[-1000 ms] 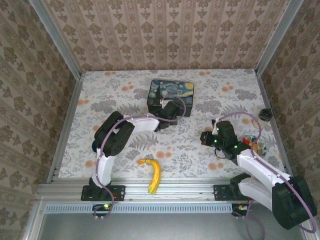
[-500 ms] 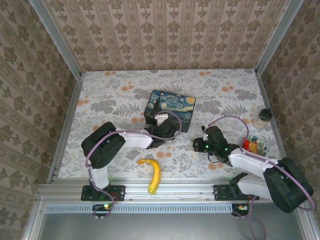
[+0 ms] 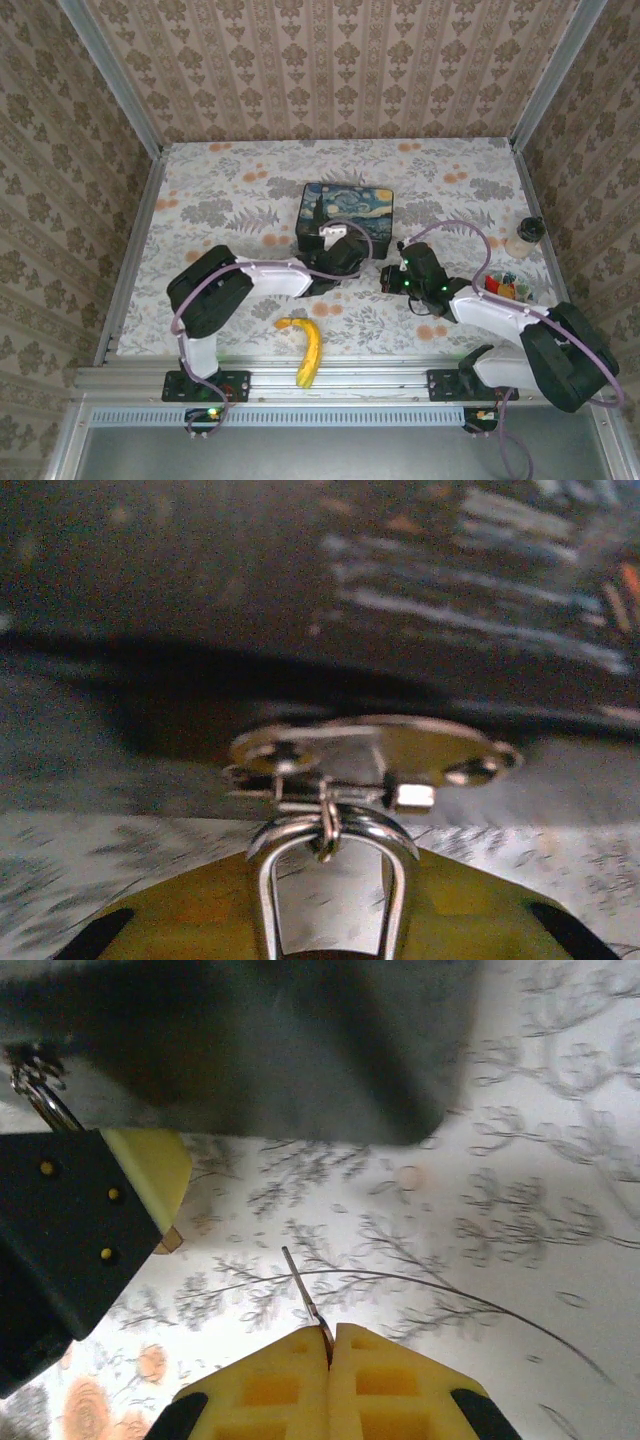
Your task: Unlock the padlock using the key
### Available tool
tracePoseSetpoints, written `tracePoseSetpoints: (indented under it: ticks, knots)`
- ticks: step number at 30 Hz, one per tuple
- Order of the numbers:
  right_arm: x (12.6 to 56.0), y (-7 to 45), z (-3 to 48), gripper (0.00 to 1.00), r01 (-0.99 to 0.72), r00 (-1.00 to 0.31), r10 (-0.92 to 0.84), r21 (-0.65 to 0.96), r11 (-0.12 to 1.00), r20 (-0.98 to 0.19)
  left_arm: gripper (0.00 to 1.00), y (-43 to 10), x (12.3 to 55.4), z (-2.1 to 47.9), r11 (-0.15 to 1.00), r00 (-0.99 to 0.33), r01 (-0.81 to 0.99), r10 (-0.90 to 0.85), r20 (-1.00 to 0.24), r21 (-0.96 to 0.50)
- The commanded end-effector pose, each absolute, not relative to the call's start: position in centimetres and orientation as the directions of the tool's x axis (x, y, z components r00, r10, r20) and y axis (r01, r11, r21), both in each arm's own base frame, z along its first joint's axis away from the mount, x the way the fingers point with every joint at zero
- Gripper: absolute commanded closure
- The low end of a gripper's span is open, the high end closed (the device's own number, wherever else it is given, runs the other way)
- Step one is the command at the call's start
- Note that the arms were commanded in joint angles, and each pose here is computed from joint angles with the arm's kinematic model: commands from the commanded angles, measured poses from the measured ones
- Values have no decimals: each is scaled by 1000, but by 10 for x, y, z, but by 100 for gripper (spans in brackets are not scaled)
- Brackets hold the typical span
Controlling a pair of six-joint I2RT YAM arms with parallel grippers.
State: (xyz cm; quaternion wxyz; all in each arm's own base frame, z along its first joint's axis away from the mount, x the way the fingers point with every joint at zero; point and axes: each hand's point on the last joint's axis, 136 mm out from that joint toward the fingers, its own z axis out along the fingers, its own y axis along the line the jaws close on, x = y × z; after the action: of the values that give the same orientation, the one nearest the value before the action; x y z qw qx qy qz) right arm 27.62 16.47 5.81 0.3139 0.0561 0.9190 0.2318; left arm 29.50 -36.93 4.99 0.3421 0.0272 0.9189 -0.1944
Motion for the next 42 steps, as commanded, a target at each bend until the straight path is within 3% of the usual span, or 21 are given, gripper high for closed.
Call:
tracePoseSetpoints:
  ticks: [1, 5, 10, 19, 27, 35, 42]
  knots:
    - [268, 132, 53, 100, 62, -776, 285, 382, 922, -563, 100, -411, 304, 73, 871, -748, 279, -68, -660, -405]
    - [259, 115, 51, 100, 93, -761, 326, 403, 911, -561, 100, -439, 312, 66, 843, -789, 281, -69, -611, -459]
    - [261, 129, 58, 100, -22, -742, 313, 488, 872, -593, 100, -453, 326, 61, 802, -839, 202, -155, -522, -562]
    - [278, 149, 68, 100, -145, -675, 324, 549, 823, -663, 100, -444, 329, 65, 709, -850, 87, -313, -423, -700]
    - [284, 156, 67, 100, -153, -677, 317, 548, 822, -664, 100, -450, 328, 62, 603, -866, 44, -374, -332, -797]
    - [288, 165, 65, 100, -195, -649, 300, 534, 823, -699, 100, -444, 330, 63, 571, -871, 25, -391, -298, -821]
    - [297, 166, 70, 100, -219, -611, 273, 490, 844, -743, 100, -436, 332, 60, 534, -891, -97, -423, -166, -840]
